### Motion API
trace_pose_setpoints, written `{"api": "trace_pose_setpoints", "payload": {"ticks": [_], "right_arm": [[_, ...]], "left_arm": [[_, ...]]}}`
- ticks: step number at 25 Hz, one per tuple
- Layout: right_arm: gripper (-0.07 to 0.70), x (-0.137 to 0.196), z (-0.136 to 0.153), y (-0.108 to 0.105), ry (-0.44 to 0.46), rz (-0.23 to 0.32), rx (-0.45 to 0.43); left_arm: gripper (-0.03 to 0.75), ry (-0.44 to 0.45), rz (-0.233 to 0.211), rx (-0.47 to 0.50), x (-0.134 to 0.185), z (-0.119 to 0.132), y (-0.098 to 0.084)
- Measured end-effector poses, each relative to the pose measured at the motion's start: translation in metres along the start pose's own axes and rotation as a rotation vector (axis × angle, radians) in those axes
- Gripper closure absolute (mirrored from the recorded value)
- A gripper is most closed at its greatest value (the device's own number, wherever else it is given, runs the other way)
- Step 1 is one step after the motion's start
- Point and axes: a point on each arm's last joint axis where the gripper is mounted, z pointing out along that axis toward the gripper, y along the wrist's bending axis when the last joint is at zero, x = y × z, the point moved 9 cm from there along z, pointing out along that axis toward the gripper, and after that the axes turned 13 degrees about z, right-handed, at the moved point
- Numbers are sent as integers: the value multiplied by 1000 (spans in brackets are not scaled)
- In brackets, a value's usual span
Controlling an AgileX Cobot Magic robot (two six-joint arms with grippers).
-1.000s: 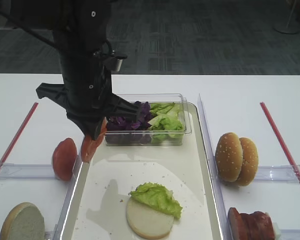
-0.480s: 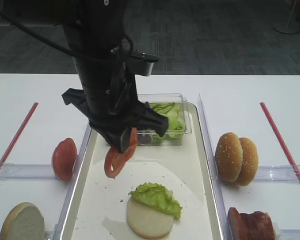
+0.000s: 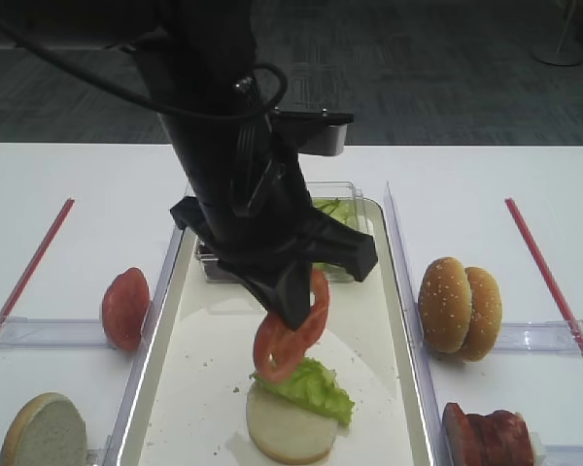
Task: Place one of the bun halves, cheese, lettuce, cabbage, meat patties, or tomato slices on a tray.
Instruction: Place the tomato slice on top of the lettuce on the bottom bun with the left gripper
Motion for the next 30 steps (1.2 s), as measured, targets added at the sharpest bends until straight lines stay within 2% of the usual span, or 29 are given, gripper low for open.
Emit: {"api": "trace_pose_setpoints", "payload": {"ticks": [7, 11, 15, 23, 30], "right_arm": [[186, 0, 0, 0, 0, 0, 0], [186, 0, 0, 0, 0, 0, 0], [186, 0, 0, 0, 0, 0, 0], [186, 0, 0, 0, 0, 0, 0], [186, 0, 0, 0, 0, 0, 0]], "left_arm": [[707, -10, 97, 167, 9, 21, -24], [707, -49, 156, 272, 12, 29, -36], [707, -97, 188, 343, 13, 34, -36], [708, -170, 169, 398, 14, 36, -18], [708, -175, 117, 460, 9, 51, -7]]}}
